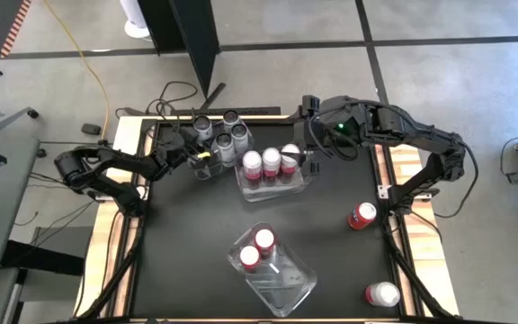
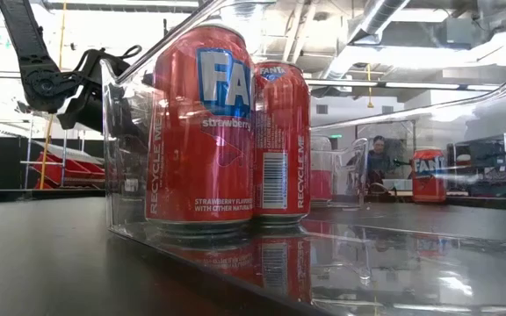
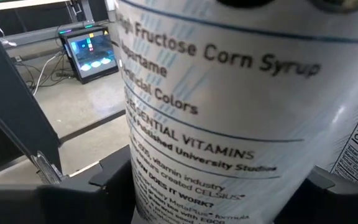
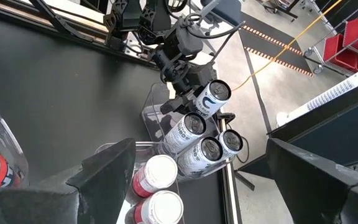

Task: Sort soda cans
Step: Put the black soda can in the top left transparent bin, then put the bottom orange soda can in the bottom transparent bin

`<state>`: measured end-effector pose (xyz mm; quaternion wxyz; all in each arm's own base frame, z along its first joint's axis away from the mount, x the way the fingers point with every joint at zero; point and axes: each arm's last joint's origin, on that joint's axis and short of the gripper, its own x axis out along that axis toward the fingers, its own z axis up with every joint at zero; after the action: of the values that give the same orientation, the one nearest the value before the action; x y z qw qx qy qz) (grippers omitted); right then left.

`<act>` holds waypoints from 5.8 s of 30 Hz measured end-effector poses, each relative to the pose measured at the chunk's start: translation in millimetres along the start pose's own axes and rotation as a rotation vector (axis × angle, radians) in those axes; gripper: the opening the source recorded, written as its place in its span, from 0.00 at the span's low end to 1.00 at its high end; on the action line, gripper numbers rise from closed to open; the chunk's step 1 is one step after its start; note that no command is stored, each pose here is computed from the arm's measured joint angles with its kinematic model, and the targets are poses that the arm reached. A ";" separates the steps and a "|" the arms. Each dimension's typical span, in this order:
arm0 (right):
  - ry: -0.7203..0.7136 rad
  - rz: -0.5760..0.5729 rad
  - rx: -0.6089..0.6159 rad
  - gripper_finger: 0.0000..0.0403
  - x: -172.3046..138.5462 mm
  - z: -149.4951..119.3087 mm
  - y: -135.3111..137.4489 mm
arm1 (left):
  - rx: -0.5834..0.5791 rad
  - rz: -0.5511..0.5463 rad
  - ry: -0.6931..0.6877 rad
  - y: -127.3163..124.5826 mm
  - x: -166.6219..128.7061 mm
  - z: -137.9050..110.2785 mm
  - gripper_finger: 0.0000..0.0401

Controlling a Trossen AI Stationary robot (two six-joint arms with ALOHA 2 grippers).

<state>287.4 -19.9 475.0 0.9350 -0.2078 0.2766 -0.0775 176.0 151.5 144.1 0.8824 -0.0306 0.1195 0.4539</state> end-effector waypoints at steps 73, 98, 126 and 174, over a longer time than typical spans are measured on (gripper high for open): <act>0.539 -0.035 0.451 0.94 41.2 -82.3 13.6 | -0.047 -0.343 -0.411 -9.6 -79.9 77.7 0.70; 0.717 -0.386 1.148 0.94 -68.7 -170.0 169.0 | -0.019 -0.612 -0.519 -23.8 -91.8 100.2 0.70; 0.871 -0.712 1.298 0.94 -30.1 -238.0 211.3 | 0.093 -0.670 -0.357 -37.8 -90.2 82.3 0.70; 0.266 0.370 0.491 0.76 19.2 -97.2 222.7 | 0.074 -0.625 -0.345 -36.6 -89.2 81.9 0.70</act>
<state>256.7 142.2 295.6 0.9111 0.0892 0.4024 0.0027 170.7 72.6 242.8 0.9863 0.0435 -0.0301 0.1562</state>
